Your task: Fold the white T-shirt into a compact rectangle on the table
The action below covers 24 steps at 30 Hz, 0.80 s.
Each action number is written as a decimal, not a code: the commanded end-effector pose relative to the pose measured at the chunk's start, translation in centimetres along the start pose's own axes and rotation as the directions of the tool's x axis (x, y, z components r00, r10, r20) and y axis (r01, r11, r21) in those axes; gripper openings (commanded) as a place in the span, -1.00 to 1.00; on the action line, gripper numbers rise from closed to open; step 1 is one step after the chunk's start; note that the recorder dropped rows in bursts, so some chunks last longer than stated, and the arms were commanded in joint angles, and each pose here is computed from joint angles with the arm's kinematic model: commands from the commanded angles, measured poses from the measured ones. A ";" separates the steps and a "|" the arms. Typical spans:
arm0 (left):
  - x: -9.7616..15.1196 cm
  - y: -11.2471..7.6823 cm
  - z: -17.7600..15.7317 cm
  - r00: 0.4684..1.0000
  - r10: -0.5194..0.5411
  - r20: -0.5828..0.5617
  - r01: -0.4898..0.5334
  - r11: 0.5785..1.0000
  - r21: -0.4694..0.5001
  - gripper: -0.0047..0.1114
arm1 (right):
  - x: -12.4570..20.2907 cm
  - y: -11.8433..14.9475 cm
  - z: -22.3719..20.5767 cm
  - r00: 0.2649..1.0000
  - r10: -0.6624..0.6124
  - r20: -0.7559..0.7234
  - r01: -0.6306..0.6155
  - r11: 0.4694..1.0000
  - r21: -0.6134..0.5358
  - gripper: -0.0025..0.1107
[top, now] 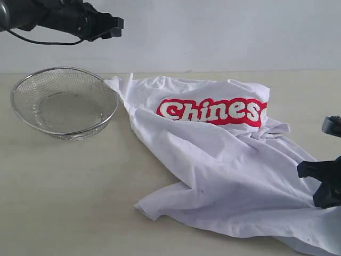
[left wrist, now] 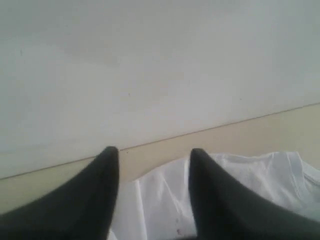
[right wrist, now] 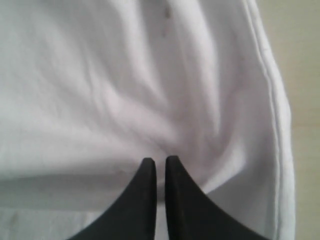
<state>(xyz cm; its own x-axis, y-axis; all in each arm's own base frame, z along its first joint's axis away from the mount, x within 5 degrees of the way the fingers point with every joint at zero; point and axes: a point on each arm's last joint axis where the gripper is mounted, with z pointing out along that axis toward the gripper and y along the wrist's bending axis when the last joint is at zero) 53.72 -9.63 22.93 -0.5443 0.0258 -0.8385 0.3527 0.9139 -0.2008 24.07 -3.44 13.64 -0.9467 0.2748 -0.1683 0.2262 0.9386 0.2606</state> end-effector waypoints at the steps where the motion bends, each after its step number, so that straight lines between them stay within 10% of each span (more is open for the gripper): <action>1: -2.7 -0.5 -2.3 0.996 -0.003 0.085 0.004 1.000 -0.009 -0.63 | 0.1 0.1 -0.1 1.000 -0.014 0.006 0.014 1.000 0.001 -0.91; 9: -4.8 -1.3 -5.1 0.989 0.099 0.112 -0.100 0.995 0.002 -0.84 | 0.1 0.1 -0.1 1.000 -0.016 0.006 0.016 1.000 0.000 -0.91; 24: -2.9 -2.1 -8.5 0.969 0.141 -0.201 -0.075 0.949 0.307 -0.84 | 0.0 0.0 -0.1 0.999 -0.042 0.015 0.042 0.999 0.004 -0.91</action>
<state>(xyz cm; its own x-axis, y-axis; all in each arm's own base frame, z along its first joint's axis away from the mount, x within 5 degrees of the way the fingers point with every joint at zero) 49.17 -7.80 29.28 -0.6124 0.2111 -0.7619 0.5621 0.7939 -0.2318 24.08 -3.44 13.65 -0.9513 0.2541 -0.1743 0.2050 0.9443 0.2576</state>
